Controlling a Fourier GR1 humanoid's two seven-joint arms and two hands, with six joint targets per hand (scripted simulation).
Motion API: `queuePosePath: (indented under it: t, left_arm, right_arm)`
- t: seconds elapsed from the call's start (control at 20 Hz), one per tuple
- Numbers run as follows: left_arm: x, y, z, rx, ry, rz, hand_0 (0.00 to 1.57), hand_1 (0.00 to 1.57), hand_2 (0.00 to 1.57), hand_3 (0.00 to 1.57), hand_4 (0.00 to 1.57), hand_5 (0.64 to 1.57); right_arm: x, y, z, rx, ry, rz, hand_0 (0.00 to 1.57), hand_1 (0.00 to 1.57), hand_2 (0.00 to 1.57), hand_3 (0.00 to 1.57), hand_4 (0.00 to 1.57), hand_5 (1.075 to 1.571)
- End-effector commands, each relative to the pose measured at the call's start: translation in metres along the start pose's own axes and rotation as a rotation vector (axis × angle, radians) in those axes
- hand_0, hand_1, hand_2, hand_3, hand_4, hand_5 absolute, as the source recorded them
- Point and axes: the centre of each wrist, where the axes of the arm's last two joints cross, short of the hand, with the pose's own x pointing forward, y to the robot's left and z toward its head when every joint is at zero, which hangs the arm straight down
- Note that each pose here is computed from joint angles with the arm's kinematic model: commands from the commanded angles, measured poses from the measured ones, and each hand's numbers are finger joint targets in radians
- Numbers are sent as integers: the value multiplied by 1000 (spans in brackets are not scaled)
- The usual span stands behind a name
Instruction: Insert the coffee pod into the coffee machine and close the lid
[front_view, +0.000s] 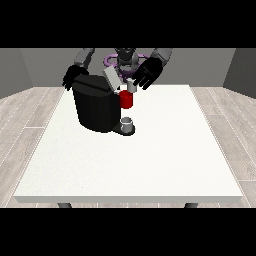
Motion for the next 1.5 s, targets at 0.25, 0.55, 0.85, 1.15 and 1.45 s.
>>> queuePosePath:
  t: [0.25,0.55,0.85,1.15,1.45]
  left_arm:
    - [3,-21,-1,-41,-18,18,1305,1305,1326,1229,500,1571]
    - [14,-18,-6,-61,-31,-12,1251,1251,1294,1208,506,1571]
    - [28,-4,-13,-21,-32,-1,1203,1203,1272,1200,500,1571]
    - [16,-17,-8,-27,-18,-19,1164,1164,1239,1182,492,1571]
    - [16,-20,-9,-86,6,-22,1249,1249,1282,1181,480,1571]
  right_arm:
    - [-15,-11,9,-50,-23,3,0,0,0,0,526,1571]
    - [3,-14,-7,-72,6,-18,0,0,0,0,514,1571]
    - [4,1,-4,-33,-30,-19,0,0,0,0,512,1571]
    - [11,-18,-12,-78,-46,-29,0,0,0,0,525,1571]
    - [4,-19,-7,-81,-14,-38,0,0,0,0,448,1571]
